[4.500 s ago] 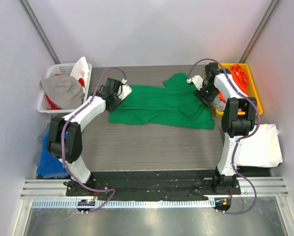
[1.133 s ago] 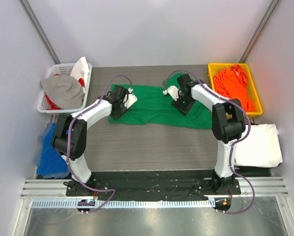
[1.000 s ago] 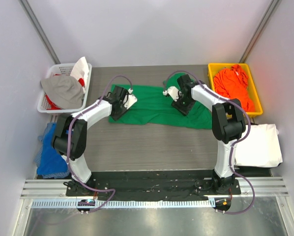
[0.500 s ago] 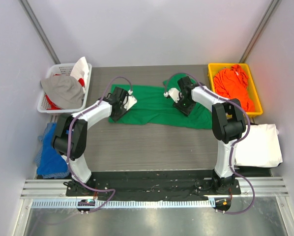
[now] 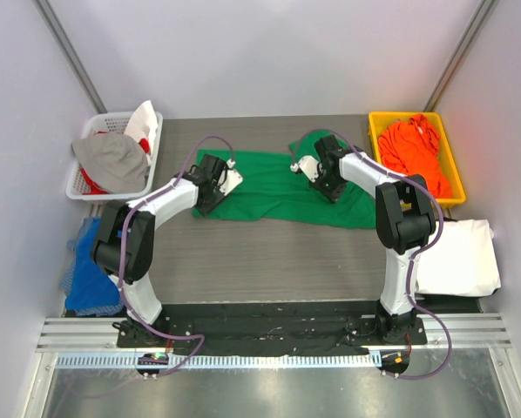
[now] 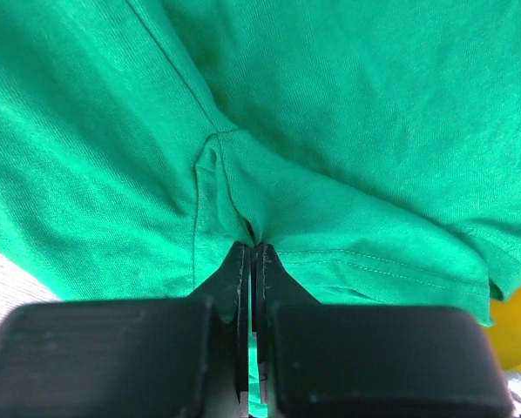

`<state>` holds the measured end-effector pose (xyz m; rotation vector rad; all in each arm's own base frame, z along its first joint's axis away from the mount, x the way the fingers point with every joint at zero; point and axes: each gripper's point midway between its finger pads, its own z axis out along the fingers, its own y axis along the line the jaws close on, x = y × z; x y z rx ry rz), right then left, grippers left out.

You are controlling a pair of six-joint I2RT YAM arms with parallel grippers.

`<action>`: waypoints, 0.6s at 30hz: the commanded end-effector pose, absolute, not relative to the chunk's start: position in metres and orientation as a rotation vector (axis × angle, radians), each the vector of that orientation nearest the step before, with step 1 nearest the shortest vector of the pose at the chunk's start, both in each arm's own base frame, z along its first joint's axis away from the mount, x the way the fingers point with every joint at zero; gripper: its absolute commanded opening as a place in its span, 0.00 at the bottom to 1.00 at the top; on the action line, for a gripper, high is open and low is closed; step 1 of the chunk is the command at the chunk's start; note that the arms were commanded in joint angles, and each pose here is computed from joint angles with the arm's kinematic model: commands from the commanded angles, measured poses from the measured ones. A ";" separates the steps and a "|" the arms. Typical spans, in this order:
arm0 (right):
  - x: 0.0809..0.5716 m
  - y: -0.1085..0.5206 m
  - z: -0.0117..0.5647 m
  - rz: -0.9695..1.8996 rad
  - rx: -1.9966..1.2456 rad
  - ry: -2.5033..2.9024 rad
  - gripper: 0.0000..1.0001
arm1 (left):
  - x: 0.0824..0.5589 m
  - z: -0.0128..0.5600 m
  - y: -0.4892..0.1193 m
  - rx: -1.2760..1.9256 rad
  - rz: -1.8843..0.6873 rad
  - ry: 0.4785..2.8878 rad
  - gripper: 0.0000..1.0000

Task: Fold and stack the t-shirts
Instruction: Fold the tshirt

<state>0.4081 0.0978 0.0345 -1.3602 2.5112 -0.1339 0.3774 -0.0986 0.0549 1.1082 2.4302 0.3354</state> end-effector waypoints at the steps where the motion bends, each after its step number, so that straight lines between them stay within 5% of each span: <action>1: 0.424 0.102 0.053 -0.166 -1.332 2.451 0.01 | 0.383 0.054 -0.098 1.100 0.350 2.411 0.41; 18: 0.505 0.113 0.096 -0.316 -1.231 2.335 0.01 | 0.391 0.050 -0.102 1.067 0.338 2.406 0.41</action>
